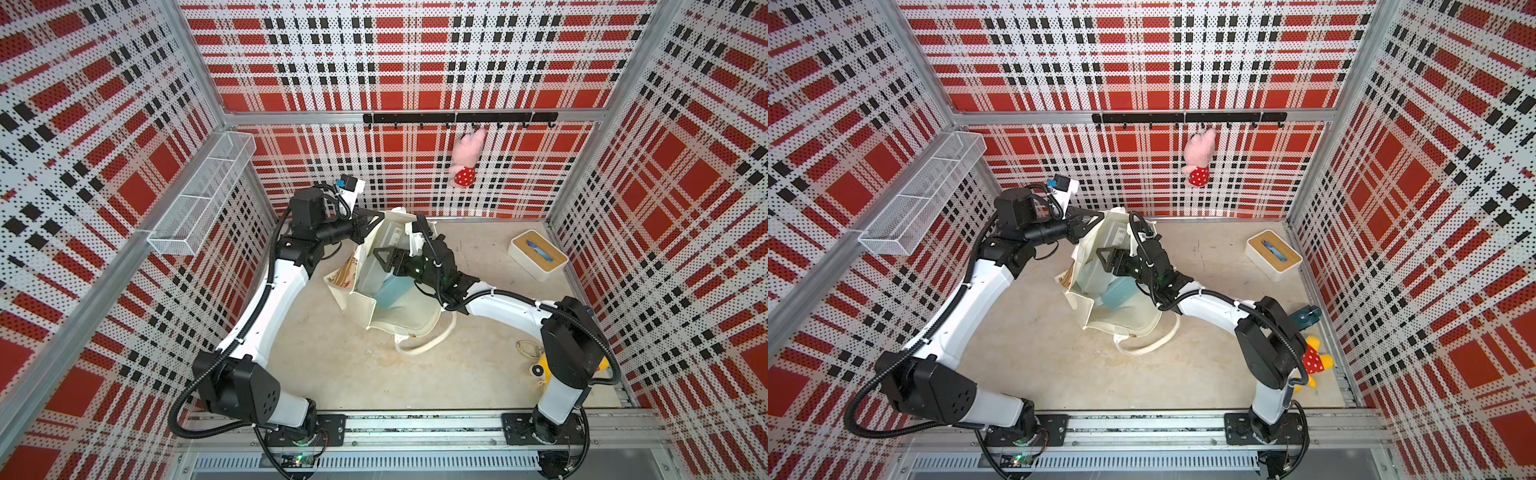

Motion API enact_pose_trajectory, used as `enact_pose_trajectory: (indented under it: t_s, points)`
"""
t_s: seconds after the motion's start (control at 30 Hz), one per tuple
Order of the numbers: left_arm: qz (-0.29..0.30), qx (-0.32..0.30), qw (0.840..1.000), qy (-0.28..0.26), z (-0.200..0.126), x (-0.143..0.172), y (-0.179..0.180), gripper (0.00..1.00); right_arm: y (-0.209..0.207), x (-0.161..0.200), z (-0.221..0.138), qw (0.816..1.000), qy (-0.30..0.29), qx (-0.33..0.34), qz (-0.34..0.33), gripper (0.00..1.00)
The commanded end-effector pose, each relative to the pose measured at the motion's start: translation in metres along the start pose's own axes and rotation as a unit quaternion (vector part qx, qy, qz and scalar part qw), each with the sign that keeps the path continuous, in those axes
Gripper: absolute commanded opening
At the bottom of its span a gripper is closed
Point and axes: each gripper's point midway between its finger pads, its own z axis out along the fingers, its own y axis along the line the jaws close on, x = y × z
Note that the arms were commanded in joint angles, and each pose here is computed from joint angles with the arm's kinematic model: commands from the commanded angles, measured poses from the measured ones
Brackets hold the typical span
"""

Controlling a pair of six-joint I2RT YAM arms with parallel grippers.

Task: Take out the pencil case from the canvas bag
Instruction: Pick up the pencil case from the canvas bag, then place the pencil case at the center of the board.

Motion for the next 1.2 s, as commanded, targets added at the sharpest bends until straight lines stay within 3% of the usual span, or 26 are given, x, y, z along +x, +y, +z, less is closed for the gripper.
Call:
enact_pose_trajectory:
  t_s: [0.0, 0.4, 0.6, 0.77, 0.93, 1.17]
  points:
    - [0.06, 0.003, 0.995, -0.083, -0.025, -0.052, -0.021, 0.0, 0.046, -0.043, -0.028, 0.995, -0.065, -0.04, -0.069, 0.72]
    - [0.048, -0.04, 0.991, -0.117, -0.038, -0.067, -0.004, 0.0, 0.06, -0.067, -0.088, 0.989, -0.088, -0.013, -0.115, 0.71]
    - [0.047, -0.089, 0.987, -0.124, -0.04, -0.077, 0.014, 0.0, 0.055, -0.084, -0.127, 0.983, -0.096, 0.043, -0.15, 0.7]
    - [0.04, -0.147, 0.979, -0.138, -0.042, -0.085, 0.033, 0.0, 0.024, -0.1, -0.16, 0.975, -0.102, 0.125, -0.154, 0.68]
    - [0.039, -0.159, 0.978, -0.131, -0.04, -0.087, 0.04, 0.0, -0.012, -0.117, -0.188, 0.96, -0.085, 0.217, -0.155, 0.67]
    - [0.033, -0.184, 0.976, -0.11, -0.036, -0.081, 0.054, 0.0, -0.088, -0.124, -0.209, 0.929, 0.004, 0.35, -0.121, 0.67]
